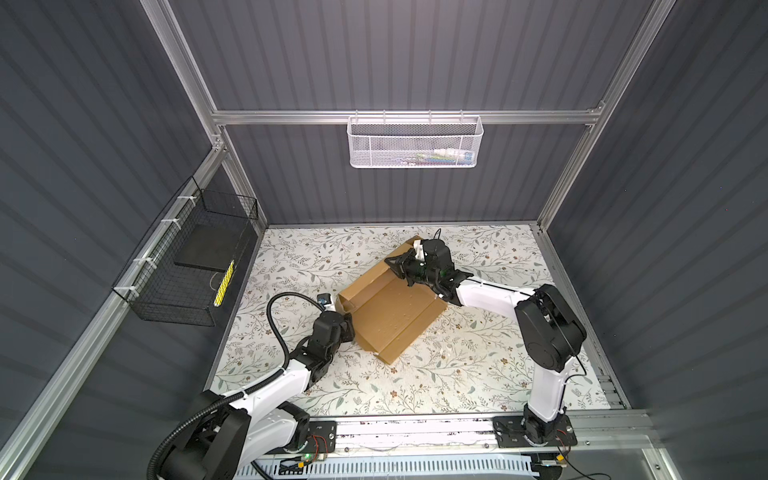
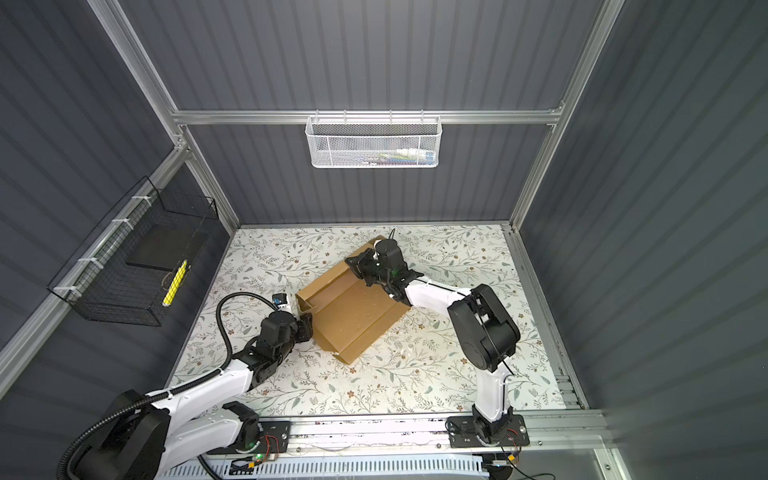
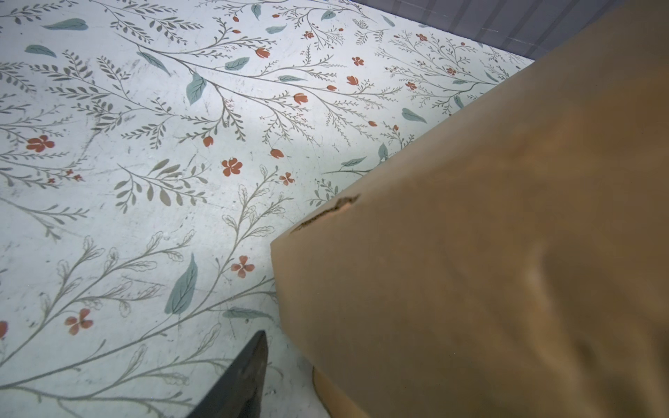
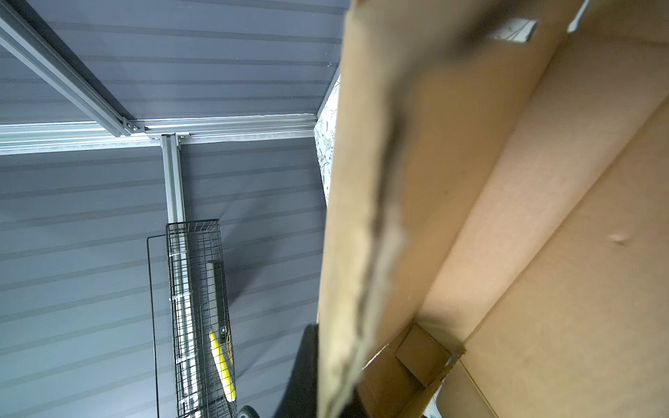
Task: Fold the paper box
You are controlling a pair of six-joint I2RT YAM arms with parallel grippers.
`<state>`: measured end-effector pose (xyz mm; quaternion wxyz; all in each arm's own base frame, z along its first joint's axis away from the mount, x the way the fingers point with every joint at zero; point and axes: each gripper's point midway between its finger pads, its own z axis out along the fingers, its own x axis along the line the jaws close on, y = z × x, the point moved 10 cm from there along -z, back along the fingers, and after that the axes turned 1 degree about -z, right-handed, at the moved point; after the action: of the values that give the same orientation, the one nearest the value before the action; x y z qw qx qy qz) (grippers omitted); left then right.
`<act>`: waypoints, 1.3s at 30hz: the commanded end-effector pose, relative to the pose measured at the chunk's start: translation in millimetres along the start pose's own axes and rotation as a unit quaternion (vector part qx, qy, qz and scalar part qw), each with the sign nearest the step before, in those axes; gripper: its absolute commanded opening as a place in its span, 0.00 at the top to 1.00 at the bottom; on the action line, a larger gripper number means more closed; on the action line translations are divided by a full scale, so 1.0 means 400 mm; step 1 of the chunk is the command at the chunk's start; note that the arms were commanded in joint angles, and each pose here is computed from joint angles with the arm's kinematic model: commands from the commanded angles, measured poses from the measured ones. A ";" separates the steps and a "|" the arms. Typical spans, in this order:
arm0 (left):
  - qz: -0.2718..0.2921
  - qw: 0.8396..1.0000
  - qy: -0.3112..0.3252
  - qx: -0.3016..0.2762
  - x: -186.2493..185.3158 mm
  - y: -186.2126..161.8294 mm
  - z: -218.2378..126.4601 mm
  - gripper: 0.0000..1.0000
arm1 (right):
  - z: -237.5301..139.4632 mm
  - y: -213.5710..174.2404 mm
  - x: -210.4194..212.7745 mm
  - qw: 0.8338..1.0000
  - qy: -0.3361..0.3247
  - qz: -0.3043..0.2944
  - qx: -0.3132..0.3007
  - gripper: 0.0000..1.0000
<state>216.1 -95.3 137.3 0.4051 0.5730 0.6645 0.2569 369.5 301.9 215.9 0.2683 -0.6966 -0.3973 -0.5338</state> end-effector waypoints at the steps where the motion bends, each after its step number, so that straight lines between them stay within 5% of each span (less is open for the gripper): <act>1: -0.012 1.000 0.002 -0.026 0.000 0.014 -0.008 0.39 | 0.037 -0.014 -0.026 1.000 -0.017 0.005 0.016 0.99; 39: -0.015 0.997 0.045 -0.054 0.011 0.043 -0.023 0.32 | 0.127 -0.034 -0.122 0.998 -0.054 0.004 0.004 0.99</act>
<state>212.6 -85.0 143.3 0.4000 0.5412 0.6754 0.3015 387.1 336.7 199.9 0.2633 -0.6899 -0.3948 -0.5467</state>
